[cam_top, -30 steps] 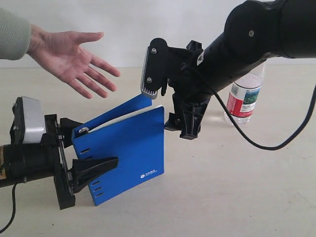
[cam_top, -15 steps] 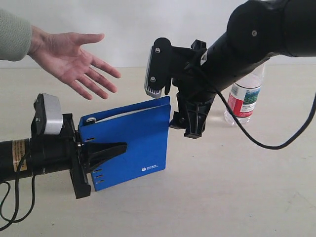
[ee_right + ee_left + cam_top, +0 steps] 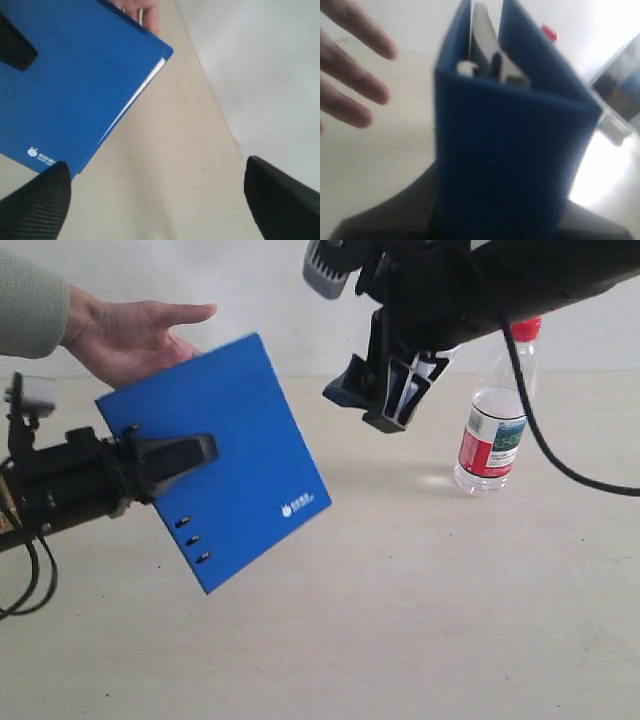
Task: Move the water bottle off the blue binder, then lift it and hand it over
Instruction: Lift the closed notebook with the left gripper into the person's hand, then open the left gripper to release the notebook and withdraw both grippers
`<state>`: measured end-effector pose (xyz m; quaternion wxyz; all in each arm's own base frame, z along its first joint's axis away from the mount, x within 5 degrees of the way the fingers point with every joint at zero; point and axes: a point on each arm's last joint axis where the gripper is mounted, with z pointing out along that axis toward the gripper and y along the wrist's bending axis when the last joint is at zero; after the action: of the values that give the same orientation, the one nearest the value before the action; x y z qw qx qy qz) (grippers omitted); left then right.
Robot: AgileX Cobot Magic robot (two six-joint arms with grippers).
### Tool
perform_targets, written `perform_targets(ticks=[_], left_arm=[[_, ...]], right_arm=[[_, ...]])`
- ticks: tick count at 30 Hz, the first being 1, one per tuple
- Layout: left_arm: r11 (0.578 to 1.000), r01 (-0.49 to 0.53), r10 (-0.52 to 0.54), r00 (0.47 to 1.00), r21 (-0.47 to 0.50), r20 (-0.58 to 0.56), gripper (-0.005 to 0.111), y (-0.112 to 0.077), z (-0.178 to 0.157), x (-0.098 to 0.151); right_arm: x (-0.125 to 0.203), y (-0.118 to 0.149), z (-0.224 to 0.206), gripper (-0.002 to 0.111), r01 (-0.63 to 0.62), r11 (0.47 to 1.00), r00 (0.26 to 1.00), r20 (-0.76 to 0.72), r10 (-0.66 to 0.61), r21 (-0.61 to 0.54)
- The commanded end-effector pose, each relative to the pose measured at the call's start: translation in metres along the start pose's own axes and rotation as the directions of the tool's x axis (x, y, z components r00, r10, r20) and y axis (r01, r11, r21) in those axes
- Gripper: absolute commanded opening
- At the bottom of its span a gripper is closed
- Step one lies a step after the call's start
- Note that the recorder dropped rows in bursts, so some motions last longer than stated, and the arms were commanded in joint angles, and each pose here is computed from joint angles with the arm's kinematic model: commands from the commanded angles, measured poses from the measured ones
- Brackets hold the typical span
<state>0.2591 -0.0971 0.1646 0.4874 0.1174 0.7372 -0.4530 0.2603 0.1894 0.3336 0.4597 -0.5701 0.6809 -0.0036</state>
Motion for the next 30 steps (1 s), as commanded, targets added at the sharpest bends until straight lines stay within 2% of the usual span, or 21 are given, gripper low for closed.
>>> perform_targets(ticks=[1, 6, 9, 18, 20, 23, 24, 25, 26, 27, 30], left_arm=[[0.957, 0.290, -0.286, 0.946, -0.002, 0.154, 0.004, 0.008, -0.010, -0.022], [0.941, 0.336, -0.328, 0.932, -0.029, 0.156, 0.004, 0.017, -0.010, -0.015], [0.917, 0.397, -0.385, 0.906, -0.036, 0.177, 0.004, 0.021, -0.009, -0.015], [0.927, 0.375, -0.368, 0.918, -0.023, 0.148, 0.007, 0.020, -0.008, -0.015], [0.930, 0.367, -0.361, 0.922, -0.024, 0.138, 0.021, 0.021, -0.009, -0.015], [0.933, 0.359, -0.355, 0.928, -0.019, 0.111, 0.062, 0.022, -0.014, -0.016], [0.931, 0.365, -0.362, 0.927, -0.015, 0.098, 0.079, 0.022, -0.016, -0.016], [0.924, 0.382, -0.379, 0.921, -0.016, 0.094, 0.087, 0.023, -0.019, -0.017], [0.917, 0.399, -0.397, 0.914, -0.016, 0.081, 0.092, 0.025, -0.022, -0.016], [0.917, 0.398, -0.397, 0.916, -0.014, 0.064, 0.092, 0.025, -0.025, -0.017], [0.925, 0.379, -0.378, 0.925, -0.028, 0.028, 0.081, 0.031, -0.037, -0.018]], right_arm=[[-0.009, -0.006, -0.024, 0.084, -0.048, 0.998, 0.997, 0.063, 0.044, 0.049], [-0.012, -0.006, -0.030, 0.084, -0.082, 0.996, 0.993, 0.086, 0.078, 0.043], [-0.012, -0.004, -0.030, 0.084, -0.116, 0.993, 0.989, 0.091, 0.114, 0.017], [-0.012, -0.003, -0.030, 0.084, -0.116, 0.993, 0.990, 0.087, 0.115, 0.012], [-0.012, -0.003, -0.030, 0.084, -0.116, 0.993, 0.990, 0.085, 0.115, 0.010], [-0.012, -0.003, -0.030, 0.084, -0.116, 0.993, 0.990, 0.083, 0.115, 0.008], [-0.012, -0.003, -0.030, 0.084, -0.116, 0.993, 0.990, 0.083, 0.115, 0.008], [-0.011, -0.003, -0.030, 0.084, -0.117, 0.993, 0.990, 0.081, 0.116, 0.006], [-0.011, -0.002, -0.030, 0.084, -0.117, 0.993, 0.990, 0.080, 0.116, 0.004], [-0.011, -0.002, -0.030, 0.084, -0.119, 0.993, 0.990, 0.078, 0.118, 0.002], [-0.011, -0.002, -0.030, 0.084, -0.119, 0.993, 0.990, 0.078, 0.118, 0.002]])
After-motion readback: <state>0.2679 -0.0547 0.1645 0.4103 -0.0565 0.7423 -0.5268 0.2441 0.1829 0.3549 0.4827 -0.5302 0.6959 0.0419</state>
